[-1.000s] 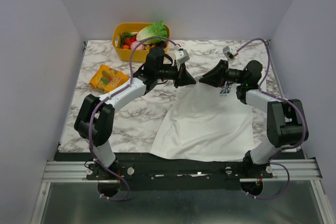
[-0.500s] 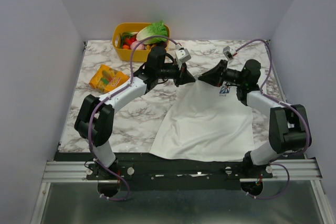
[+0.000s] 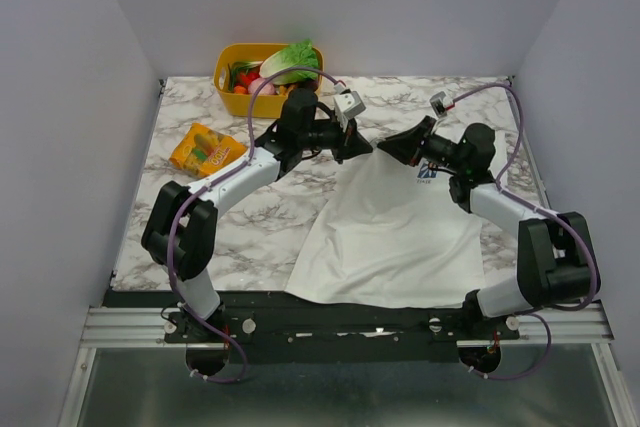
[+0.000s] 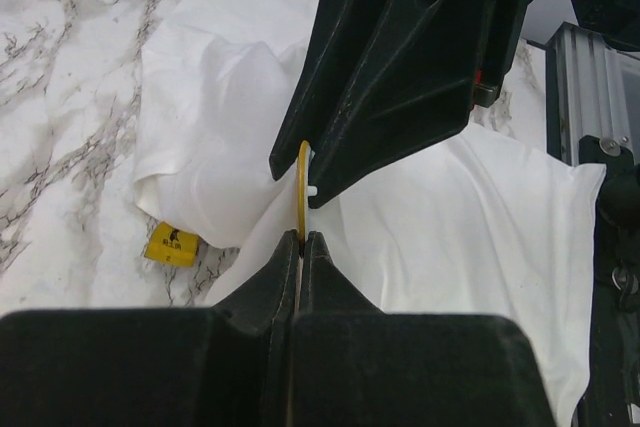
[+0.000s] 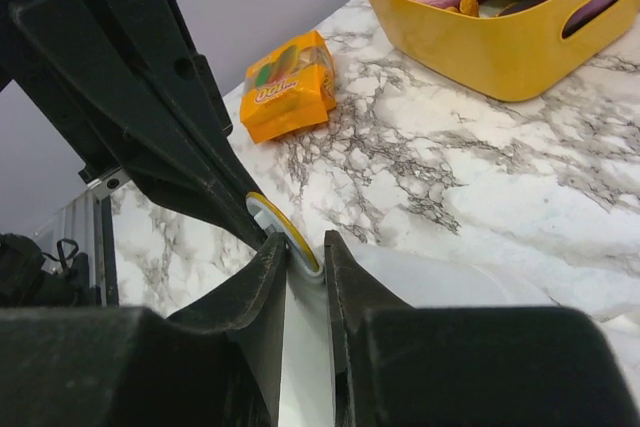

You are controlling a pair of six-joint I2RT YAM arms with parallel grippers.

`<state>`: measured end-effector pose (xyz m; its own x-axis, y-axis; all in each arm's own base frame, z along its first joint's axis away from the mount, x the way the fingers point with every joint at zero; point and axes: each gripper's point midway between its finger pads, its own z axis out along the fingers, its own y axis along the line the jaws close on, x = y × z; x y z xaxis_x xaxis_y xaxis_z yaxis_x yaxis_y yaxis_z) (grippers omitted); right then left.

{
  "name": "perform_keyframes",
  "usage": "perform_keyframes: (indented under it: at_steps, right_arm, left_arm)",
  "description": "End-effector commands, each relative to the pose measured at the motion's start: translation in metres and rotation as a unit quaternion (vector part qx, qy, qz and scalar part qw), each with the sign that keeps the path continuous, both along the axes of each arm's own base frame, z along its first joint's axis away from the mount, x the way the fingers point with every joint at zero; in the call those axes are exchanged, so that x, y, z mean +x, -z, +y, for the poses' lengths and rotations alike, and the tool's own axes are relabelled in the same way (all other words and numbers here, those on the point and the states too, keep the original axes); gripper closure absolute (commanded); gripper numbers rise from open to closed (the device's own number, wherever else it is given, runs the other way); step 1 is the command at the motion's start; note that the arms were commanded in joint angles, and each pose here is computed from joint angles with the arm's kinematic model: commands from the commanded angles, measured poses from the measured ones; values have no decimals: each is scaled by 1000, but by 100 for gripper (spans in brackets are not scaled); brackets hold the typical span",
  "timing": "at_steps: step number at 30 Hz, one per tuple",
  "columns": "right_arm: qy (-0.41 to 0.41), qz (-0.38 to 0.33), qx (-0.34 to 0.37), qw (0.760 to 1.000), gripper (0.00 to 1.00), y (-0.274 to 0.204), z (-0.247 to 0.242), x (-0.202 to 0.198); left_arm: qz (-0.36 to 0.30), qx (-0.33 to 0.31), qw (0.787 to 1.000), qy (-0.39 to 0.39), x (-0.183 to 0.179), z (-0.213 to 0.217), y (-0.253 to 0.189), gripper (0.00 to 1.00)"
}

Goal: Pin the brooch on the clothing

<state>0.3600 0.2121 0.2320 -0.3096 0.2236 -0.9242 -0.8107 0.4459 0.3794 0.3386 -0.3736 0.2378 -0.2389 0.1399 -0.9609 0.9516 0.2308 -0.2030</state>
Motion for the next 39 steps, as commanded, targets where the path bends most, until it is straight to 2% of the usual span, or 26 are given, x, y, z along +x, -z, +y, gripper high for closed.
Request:
perform_keyframes:
  at_steps: [1,5,9,12,16,26,34,39]
  right_arm:
    - [90,-9,12,996,69,-5,-13,21]
    - [103,-17,15,994,61,-8,-17,20]
    - [103,-27,17,994,59,-11,-17,17]
    - [101,-30,18,994,60,-12,-17,18]
    - [89,-37,20,995,67,-14,-14,15]
    - [65,-62,21,996,76,-18,-10,5]
    - [60,-62,26,996,79,-16,-9,4]
    - [60,-65,26,996,77,-18,-9,2]
  left_arm:
    - [-31,-43,994,99,-58,-24,-41,100]
    - [-33,-42,994,91,-56,-22,-40,100]
    - [-35,-41,995,84,-55,-21,-39,100]
    - [-36,-40,995,83,-55,-21,-39,100]
    - [-39,-41,995,81,-55,-20,-40,100]
    - [-38,-36,997,54,-44,-15,-31,100]
    - [-34,-36,998,38,-38,-10,-26,100]
    - [-32,-37,999,22,-31,-7,-23,100]
